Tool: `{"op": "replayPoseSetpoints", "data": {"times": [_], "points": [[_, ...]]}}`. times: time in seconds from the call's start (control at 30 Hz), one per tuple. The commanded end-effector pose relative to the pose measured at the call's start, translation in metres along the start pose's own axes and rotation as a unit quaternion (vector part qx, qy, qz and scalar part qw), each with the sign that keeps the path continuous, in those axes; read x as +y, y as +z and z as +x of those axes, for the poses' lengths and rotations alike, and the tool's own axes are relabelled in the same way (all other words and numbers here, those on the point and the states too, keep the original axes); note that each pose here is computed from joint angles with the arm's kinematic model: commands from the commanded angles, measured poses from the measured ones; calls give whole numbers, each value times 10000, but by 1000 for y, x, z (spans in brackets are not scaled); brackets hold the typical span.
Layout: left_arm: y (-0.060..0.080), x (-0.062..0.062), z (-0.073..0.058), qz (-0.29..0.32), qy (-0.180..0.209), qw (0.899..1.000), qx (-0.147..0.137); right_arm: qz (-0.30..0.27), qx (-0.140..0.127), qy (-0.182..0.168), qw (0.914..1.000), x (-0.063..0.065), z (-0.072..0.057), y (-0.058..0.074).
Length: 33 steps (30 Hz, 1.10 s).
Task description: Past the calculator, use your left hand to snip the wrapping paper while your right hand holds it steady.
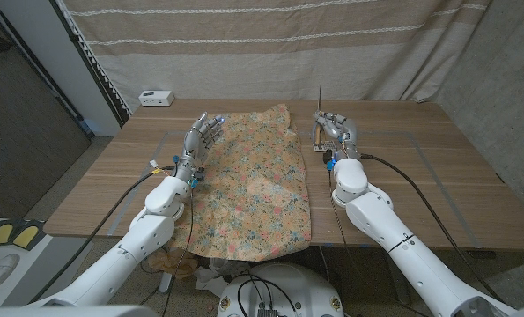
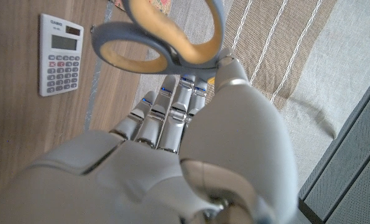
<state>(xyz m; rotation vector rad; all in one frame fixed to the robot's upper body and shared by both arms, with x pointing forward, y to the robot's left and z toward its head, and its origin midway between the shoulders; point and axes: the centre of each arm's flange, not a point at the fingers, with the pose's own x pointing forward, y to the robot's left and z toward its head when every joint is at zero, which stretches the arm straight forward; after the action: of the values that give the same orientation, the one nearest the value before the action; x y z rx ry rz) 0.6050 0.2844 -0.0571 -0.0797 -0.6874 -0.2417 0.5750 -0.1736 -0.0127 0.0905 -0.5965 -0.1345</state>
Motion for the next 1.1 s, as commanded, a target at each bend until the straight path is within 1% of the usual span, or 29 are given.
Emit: {"op": "replayPoseSetpoints", "data": {"times": [0.03,0.07,0.13,0.2,0.33,0.67,0.77,0.93,1.1], "points": [[2,2,1,-14,-15,10000,-52,321,-126,186,9992,0,5,-4],[2,2,1,-17,-27,10000,-48,329,-129,253,9991,0,5,-4],[1,1,1,-32,-25,10000,-50,399,-101,241,9989,1,6,-4],[1,1,1,-36,-35,10000,-45,434,-155,306,9985,1,6,-4],[1,0,1,-37,-51,10000,-51,529,-156,317,9980,1,6,-3],[9,1,-4,2,-78,9999,-111,795,-157,401,9959,2,4,-5],[15,0,-4,-8,-118,9999,-105,891,-164,387,9951,2,3,-6],[30,-6,2,91,-255,9993,-273,1011,-138,425,9939,1,2,-7],[34,-7,4,149,-303,9991,-256,1151,-135,466,9922,0,1,-8]]}}
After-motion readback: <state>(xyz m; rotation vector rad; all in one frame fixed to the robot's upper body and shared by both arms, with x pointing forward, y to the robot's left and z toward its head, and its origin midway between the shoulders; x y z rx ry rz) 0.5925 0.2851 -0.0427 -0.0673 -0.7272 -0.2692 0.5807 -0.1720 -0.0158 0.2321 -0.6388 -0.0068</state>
